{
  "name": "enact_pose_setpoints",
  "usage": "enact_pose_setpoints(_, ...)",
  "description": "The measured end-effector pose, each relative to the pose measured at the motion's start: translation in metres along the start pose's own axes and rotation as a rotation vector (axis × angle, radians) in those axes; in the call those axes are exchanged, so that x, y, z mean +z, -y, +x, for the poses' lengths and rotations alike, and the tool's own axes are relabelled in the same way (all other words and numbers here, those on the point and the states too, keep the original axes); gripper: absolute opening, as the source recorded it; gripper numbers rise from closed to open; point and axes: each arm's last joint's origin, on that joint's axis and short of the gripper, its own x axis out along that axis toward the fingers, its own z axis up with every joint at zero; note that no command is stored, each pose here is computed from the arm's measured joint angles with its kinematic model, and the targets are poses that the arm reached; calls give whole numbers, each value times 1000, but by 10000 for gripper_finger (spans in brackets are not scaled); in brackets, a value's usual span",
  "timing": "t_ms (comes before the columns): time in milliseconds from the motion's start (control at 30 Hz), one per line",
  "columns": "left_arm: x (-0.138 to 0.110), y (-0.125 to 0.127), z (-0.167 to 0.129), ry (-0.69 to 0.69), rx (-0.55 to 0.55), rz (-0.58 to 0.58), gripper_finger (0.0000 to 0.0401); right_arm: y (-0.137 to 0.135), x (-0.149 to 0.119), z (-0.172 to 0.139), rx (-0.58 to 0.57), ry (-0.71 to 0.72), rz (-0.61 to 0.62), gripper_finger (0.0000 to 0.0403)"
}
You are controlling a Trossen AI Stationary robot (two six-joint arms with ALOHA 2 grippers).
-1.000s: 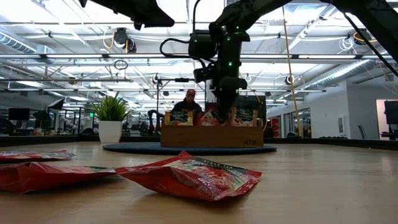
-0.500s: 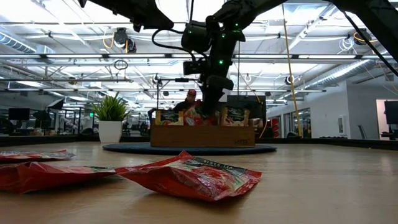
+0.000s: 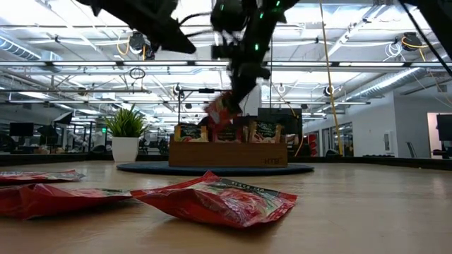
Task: Pick & Place Tea
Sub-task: Put the red tea bag into the middle section of the wooden organizer
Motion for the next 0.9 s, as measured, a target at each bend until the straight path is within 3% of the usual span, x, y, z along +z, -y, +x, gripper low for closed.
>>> enact_pose_setpoints(200, -16, 7, 33, -72, -21, -1, 49, -6, 9, -42, -41, 135, 8, 0)
enact_pose_setpoints(433, -25, 10, 51, -89, -22, 14, 100, -10, 13, -65, -63, 215, 1, 0)
enact_pose_setpoints(767, -16, 7, 38, -57, -17, 45, 129, -11, 5, -67, -43, 152, -2, 0)
enact_pose_setpoints(900, -16, 11, 33, -64, -78, 43, 129, -9, 4, -67, -45, 149, 11, 0)
